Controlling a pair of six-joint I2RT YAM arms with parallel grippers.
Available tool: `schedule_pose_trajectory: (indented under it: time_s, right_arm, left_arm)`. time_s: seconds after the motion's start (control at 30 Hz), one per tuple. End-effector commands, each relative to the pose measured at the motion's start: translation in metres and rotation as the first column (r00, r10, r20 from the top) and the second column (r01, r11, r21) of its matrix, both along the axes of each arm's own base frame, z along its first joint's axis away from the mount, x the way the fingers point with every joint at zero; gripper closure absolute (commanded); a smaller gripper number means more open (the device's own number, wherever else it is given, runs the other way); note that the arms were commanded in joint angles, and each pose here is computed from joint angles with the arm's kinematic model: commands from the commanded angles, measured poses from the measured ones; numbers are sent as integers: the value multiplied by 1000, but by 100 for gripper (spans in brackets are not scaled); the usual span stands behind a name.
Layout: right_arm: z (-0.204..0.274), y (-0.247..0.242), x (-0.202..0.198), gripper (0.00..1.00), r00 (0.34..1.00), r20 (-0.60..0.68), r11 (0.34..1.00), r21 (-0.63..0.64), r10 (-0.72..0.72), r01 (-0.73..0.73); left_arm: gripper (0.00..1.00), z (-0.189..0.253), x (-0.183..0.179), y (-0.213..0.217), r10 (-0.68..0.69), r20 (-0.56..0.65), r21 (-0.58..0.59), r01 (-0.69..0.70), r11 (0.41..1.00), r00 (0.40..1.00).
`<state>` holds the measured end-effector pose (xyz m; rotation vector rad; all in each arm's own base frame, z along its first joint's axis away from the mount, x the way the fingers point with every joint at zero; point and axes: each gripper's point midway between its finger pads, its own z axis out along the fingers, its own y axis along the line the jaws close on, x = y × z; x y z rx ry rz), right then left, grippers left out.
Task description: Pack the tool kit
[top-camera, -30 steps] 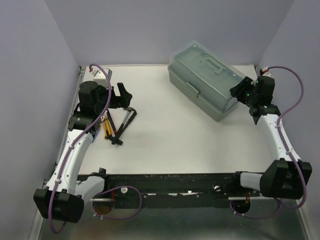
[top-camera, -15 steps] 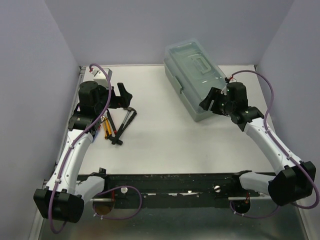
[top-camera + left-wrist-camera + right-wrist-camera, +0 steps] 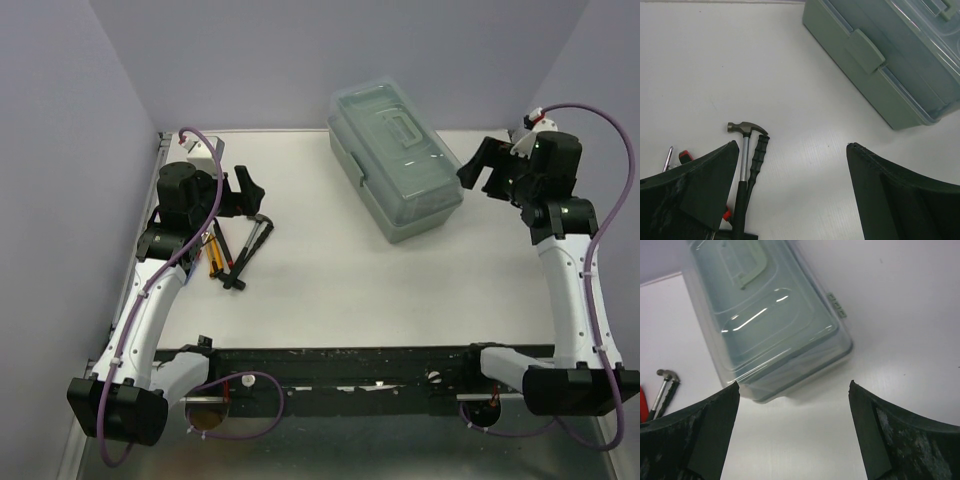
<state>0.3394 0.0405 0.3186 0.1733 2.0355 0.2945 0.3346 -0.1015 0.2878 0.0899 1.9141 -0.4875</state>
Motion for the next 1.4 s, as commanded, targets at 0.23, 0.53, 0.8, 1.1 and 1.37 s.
schedule_pose_trajectory:
  time_s: [0.23,0.53,0.8,1.1,1.37]
  right_arm:
    - [-20,-51,62,4,989,-62,983,-119,134,-140]
    - [-30,-16,125,5,904,4,903,-35,428,-427]
    - [-57,1,143,11,866,-37,867,21,498,-498]
    - [-101,30,132,15,831,-156,843,17,533,-537]
    - [-137,49,80,16,865,-255,893,-7,433,-449]
  left_arm:
    - [1,4,-2,5,15,27,21,-16,1000,1000]
    - [1,0,0,2,3,13,16,-3,1000,1000]
    - [1,-3,1,2,-1,1,16,1,1000,1000]
    - [1,-5,1,0,-8,-4,13,8,1000,1000]
    - [1,-5,1,-1,-13,-7,8,13,1000,1000]
